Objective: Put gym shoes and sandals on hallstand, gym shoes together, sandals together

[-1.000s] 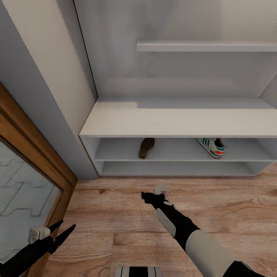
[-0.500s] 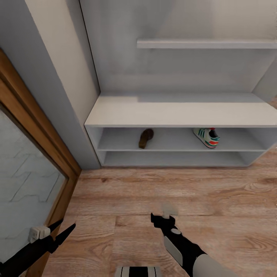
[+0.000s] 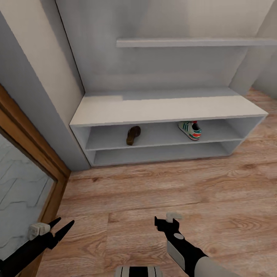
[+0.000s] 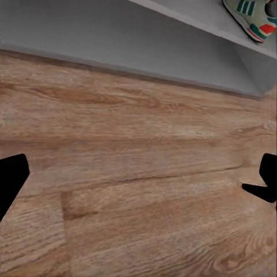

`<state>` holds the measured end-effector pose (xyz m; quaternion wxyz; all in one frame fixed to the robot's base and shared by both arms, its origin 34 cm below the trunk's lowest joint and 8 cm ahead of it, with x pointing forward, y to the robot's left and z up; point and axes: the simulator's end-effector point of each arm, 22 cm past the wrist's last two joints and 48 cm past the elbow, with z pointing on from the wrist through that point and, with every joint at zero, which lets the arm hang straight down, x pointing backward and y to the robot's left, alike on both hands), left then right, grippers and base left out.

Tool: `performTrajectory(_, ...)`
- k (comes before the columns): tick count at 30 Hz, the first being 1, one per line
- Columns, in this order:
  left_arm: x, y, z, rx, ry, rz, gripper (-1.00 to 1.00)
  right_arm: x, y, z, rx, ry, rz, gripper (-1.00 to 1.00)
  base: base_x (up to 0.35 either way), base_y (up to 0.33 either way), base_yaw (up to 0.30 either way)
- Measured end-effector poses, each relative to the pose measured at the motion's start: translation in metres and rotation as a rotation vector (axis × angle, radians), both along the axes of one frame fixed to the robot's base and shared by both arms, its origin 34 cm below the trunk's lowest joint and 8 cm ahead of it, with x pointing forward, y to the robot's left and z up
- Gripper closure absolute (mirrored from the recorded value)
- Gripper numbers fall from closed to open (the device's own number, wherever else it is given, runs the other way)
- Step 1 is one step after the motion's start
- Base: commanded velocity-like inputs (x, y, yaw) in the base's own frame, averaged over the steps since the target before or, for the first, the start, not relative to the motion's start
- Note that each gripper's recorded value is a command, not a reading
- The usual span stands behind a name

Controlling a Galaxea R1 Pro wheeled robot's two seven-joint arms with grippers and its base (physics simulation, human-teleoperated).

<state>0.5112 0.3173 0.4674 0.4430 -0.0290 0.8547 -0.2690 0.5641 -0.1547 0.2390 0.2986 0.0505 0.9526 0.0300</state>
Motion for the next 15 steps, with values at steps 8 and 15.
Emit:
performTrajectory(8,0.004,0.07,-0.033,0.217,0.108,0.261,-1.0,0.0,-0.001,0.0,-0.001,0.001,-0.001,-1.0,0.0,0.0,-0.3)
performTrajectory(15,-0.002,0.109,-0.047,0.354,0.175,0.425,-1.0,-0.001,-0.001,-0.001,0.0,0.002,-0.003,-1.0,0.0,0.0,-0.3)
